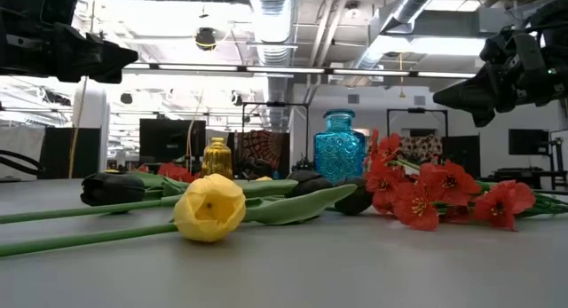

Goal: Sort flowers into vase by color

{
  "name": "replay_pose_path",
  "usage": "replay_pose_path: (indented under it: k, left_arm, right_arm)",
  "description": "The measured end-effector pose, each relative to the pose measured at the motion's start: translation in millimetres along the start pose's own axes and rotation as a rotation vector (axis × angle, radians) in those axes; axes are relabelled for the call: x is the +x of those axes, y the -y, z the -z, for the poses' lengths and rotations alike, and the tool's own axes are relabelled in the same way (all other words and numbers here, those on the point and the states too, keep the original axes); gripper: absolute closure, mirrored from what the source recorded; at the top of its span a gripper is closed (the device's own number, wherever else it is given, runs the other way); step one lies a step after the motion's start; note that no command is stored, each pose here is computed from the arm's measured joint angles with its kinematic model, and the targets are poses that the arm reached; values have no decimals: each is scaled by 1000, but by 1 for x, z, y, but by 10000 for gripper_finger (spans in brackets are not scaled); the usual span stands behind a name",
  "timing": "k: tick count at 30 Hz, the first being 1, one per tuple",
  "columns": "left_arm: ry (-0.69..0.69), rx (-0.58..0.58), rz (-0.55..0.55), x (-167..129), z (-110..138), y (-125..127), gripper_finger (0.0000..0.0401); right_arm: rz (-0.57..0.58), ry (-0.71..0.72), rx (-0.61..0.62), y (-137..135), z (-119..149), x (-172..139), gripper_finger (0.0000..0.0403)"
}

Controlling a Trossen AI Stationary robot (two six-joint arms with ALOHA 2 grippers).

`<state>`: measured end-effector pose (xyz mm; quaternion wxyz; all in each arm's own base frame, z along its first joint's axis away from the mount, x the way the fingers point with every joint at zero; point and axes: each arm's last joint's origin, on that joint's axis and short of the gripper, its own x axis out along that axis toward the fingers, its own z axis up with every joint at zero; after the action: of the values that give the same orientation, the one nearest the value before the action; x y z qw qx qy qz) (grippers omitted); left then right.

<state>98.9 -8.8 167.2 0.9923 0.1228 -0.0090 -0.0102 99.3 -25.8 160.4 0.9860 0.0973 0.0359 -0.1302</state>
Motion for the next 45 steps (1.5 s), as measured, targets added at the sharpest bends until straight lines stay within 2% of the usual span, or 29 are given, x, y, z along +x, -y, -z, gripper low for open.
replay_pose_path:
  k: [29,38,45]
  left_arm:
    - [1,-4,0,0,0,0,378]
    - [1,-107,0,0,0,0,378]
    - [22,-240,-25,0,-2,-1,378]
  right_arm:
    - [0,0,0,0,0,0,356]
    - [0,0,0,0,0,0,356]
    - [0,0,0,0,0,0,356]
